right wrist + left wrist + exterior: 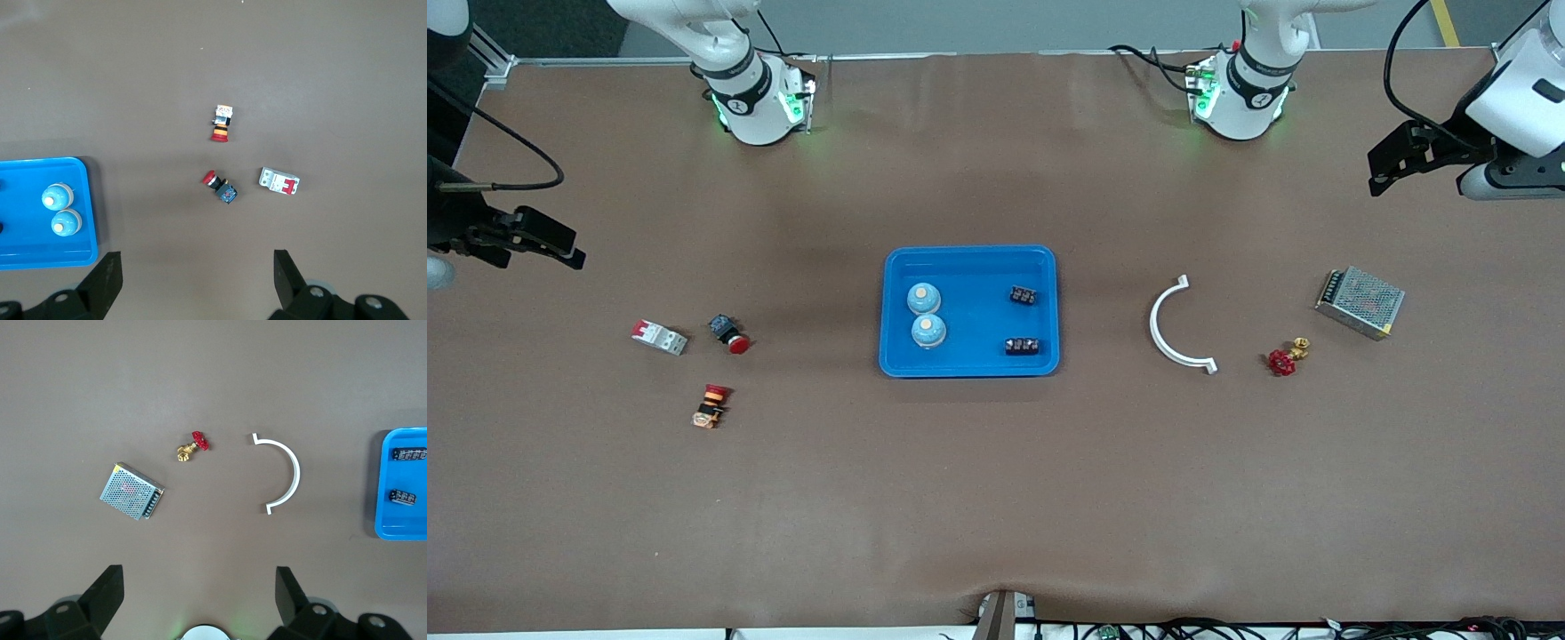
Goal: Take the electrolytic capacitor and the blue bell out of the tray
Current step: 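Move both grippers off the rest pose toward the blue tray, then lower the right gripper to a blue bell while the left gripper reaches a capacitor, then grasp the bell with the right gripper while the left gripper grasps the capacitor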
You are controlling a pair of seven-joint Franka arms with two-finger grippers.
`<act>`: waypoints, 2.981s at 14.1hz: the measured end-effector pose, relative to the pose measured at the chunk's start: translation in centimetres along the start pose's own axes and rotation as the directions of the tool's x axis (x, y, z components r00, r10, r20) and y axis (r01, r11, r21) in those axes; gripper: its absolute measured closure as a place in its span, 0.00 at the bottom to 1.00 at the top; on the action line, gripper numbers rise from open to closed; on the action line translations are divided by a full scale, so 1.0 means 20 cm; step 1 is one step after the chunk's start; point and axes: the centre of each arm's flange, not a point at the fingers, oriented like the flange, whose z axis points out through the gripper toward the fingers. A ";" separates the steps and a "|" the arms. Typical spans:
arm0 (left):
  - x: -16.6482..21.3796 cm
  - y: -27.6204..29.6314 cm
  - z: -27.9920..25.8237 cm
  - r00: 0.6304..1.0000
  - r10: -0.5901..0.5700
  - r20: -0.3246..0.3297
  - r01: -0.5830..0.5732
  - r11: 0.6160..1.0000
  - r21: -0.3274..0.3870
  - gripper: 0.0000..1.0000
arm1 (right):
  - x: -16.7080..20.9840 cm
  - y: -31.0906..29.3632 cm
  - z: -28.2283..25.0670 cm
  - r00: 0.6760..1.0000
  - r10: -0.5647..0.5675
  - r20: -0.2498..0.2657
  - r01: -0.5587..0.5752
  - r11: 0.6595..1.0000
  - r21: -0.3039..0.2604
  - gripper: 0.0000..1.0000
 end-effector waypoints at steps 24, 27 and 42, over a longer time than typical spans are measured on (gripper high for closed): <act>-0.02 1.47 1.35 0.726 -0.676 0.130 0.684 0.729 -0.029 0.04 | -0.60 -1.24 1.44 0.844 0.536 -0.001 -0.536 0.844 -0.013 0.00; -0.06 1.66 1.57 0.610 -0.786 0.100 0.790 0.612 -0.014 0.13 | -0.63 -1.38 1.69 0.833 0.553 -0.012 -0.553 0.833 -0.009 0.00; -0.19 2.12 2.14 0.245 -0.968 0.056 0.970 0.245 -0.013 0.20 | -0.61 -1.71 2.11 0.819 0.573 -0.019 -0.573 0.819 -0.035 0.00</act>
